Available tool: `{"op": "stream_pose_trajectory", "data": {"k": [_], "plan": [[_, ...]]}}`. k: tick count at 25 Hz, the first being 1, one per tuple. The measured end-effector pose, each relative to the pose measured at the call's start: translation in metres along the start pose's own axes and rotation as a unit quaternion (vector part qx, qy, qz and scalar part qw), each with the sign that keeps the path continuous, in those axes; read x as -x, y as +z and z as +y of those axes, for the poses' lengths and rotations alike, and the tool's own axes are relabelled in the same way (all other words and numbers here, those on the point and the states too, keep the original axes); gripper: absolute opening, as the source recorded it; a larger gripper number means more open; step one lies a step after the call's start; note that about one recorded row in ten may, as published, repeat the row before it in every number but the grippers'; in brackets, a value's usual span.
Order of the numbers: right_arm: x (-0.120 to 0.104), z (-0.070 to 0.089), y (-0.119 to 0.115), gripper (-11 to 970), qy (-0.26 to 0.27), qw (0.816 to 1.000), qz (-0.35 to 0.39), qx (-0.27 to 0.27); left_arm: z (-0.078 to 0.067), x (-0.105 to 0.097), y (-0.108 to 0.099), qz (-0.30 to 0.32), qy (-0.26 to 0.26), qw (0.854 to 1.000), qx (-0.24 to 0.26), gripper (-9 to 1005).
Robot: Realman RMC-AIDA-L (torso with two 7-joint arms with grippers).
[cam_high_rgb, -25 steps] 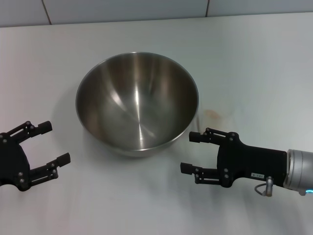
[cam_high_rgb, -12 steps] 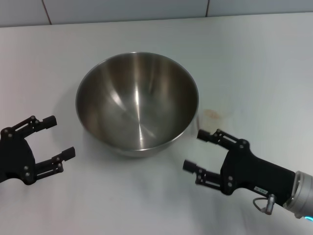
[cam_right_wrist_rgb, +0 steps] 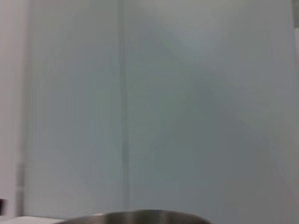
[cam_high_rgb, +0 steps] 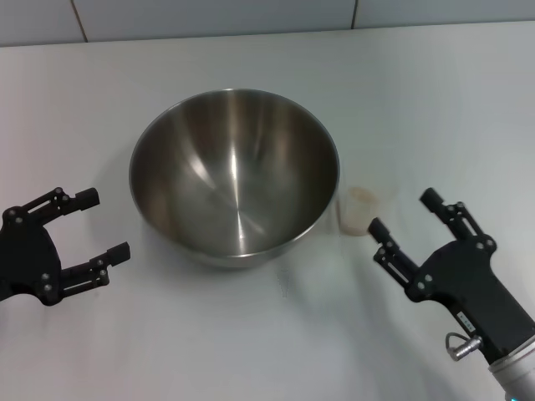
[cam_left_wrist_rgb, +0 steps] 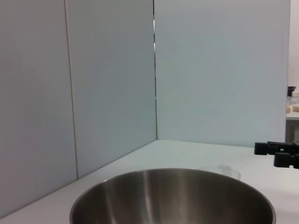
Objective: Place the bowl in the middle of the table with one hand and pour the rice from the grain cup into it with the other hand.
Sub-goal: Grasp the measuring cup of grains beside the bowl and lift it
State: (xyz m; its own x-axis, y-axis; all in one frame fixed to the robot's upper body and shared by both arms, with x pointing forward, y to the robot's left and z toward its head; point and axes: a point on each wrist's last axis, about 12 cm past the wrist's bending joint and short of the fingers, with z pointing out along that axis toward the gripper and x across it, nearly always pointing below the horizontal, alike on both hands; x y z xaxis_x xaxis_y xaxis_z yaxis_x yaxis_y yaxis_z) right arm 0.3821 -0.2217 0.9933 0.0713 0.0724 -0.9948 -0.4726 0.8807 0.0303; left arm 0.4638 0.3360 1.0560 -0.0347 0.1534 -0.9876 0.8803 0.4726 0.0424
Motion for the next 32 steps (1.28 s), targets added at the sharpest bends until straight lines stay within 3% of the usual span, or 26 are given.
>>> {"op": "stream_pose_trajectory", "data": {"k": [3, 9, 13, 32], "plan": [[-0.002, 0.004, -0.002, 794, -0.002, 0.998, 0.014, -0.063, 0.002, 0.002, 0.000, 0.000, 0.004, 1.000, -0.001, 818], [-0.007, 0.006, -0.001, 795, 0.018, 0.990, 0.043, -0.130, 0.003, 0.003, -0.001, 0.000, 0.005, 1.000, 0.001, 818], [-0.012, 0.007, 0.004, 795, -0.006, 0.978, 0.084, -0.192, 0.004, 0.003, -0.002, 0.000, 0.006, 1.000, 0.004, 818], [-0.014, -0.002, 0.025, 794, -0.019, 0.978, 0.096, -0.184, 0.006, 0.004, -0.001, -0.006, 0.005, 1.000, 0.013, 818]]}}
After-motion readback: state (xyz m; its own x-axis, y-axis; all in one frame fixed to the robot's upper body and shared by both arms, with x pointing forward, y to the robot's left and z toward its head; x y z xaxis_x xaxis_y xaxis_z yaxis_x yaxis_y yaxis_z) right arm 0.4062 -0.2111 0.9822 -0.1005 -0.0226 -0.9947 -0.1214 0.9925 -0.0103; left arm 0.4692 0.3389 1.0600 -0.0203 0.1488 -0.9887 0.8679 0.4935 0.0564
